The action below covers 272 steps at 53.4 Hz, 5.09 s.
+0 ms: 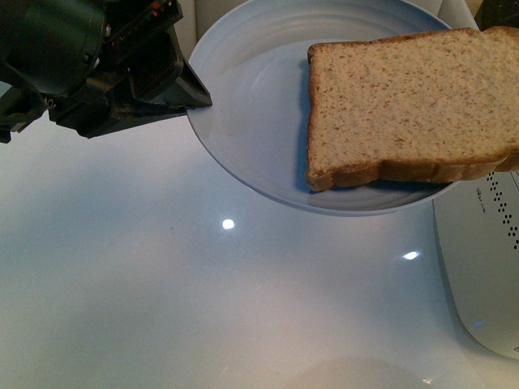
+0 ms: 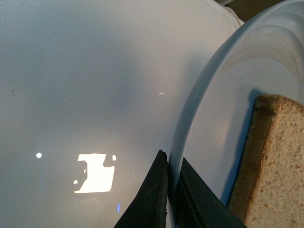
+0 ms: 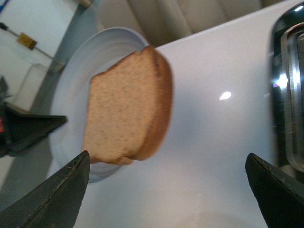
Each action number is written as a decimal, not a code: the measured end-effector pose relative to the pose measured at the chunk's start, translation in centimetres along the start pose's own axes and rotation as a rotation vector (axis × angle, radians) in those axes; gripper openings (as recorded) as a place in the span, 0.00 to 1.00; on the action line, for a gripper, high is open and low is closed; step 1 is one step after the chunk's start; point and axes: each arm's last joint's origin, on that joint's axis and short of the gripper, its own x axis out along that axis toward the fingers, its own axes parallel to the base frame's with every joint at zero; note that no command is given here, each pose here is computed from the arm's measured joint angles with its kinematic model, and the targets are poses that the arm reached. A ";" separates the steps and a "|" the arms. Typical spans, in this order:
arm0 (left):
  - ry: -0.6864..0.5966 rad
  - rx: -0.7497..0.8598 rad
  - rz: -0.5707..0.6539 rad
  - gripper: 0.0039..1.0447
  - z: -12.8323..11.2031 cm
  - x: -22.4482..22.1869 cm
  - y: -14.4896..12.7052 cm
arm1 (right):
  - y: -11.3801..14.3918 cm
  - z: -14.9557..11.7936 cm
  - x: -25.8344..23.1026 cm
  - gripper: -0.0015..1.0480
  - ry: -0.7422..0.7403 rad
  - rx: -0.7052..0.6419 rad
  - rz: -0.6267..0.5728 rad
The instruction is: Left arm holds plate, right arm toasts bread
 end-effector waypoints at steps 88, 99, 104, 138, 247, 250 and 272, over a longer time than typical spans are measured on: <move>0.000 -0.006 0.000 0.03 0.0 0.0 0.0 | 1.8 2.6 3.7 0.02 -0.045 0.144 0.025; 0.000 -0.006 -0.001 0.03 0.0 0.0 0.0 | 2.8 7.6 0.3 0.02 -0.212 -0.040 -0.004; 0.000 -0.006 -0.001 0.03 0.0 0.0 0.0 | 2.6 9.3 -1.2 0.02 -0.265 -0.146 -0.061; 0.000 -0.006 -0.001 0.03 0.0 0.0 0.0 | -2.8 6.5 0.3 0.02 -0.052 -0.520 -0.483; 0.000 -0.006 -0.001 0.03 0.0 0.0 0.0 | -5.1 0.9 6.0 0.48 0.161 -0.370 -0.586; 0.000 -0.006 -0.001 0.03 0.0 0.0 0.0 | -5.1 0.9 5.7 0.58 0.141 -0.367 -0.584; -0.001 -0.006 -0.001 0.03 0.0 0.0 0.0 | -1.8 3.5 -0.4 0.92 -0.277 -0.383 -0.460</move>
